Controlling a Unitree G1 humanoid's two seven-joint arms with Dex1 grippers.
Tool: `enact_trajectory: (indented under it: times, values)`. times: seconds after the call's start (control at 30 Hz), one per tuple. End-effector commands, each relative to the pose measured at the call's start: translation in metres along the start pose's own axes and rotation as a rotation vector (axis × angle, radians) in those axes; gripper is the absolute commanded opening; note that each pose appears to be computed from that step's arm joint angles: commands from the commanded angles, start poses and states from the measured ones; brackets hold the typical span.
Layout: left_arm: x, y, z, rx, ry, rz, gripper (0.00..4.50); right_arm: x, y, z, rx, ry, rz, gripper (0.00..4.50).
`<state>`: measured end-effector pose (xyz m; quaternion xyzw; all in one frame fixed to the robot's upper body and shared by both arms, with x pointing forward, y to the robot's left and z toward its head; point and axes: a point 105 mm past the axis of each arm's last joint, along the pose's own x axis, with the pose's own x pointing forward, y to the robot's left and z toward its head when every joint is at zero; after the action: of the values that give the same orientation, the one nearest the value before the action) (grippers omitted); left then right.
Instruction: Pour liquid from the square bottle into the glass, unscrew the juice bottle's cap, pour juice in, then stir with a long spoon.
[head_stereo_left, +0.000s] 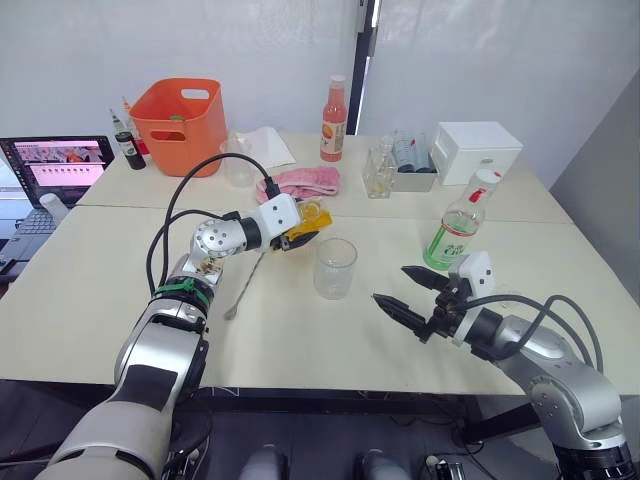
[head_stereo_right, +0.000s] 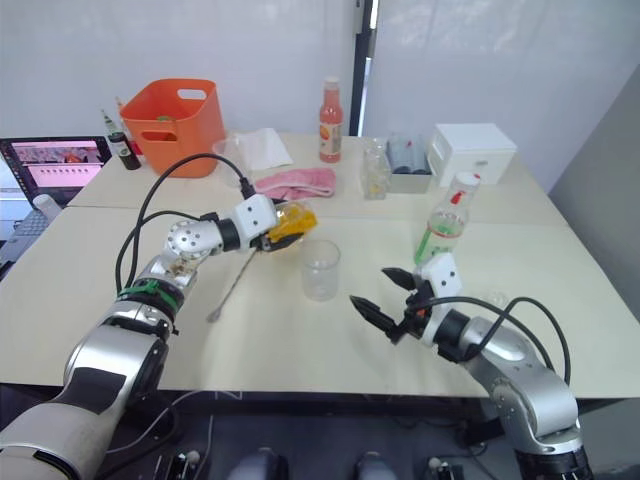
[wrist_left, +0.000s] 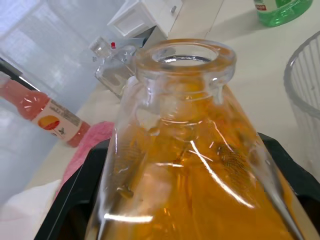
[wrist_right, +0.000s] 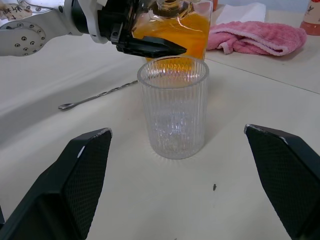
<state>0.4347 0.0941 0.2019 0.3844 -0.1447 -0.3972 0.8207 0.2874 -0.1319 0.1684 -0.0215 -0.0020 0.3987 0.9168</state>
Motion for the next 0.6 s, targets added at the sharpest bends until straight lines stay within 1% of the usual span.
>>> enact_trajectory:
  times: [0.03, 0.33, 0.43, 0.6]
  values:
    - [0.005, 0.032, 0.050, 0.166, -0.154, 0.112, 2.81, 0.000, 0.005, 0.011, -0.029, -0.029, 0.009, 4.50]
    - [0.010, 0.026, 0.060, 0.330, -0.171, 0.101, 2.81, 0.003, 0.008, 0.012, -0.019, -0.042, 0.009, 4.50]
    - [0.011, 0.025, 0.061, 0.361, -0.174, 0.101, 2.81, 0.004, 0.008, 0.013, -0.018, -0.046, 0.007, 4.50]
    - [0.013, 0.020, 0.063, 0.456, -0.177, 0.092, 2.81, 0.005, 0.008, 0.015, -0.017, -0.054, 0.004, 4.50]
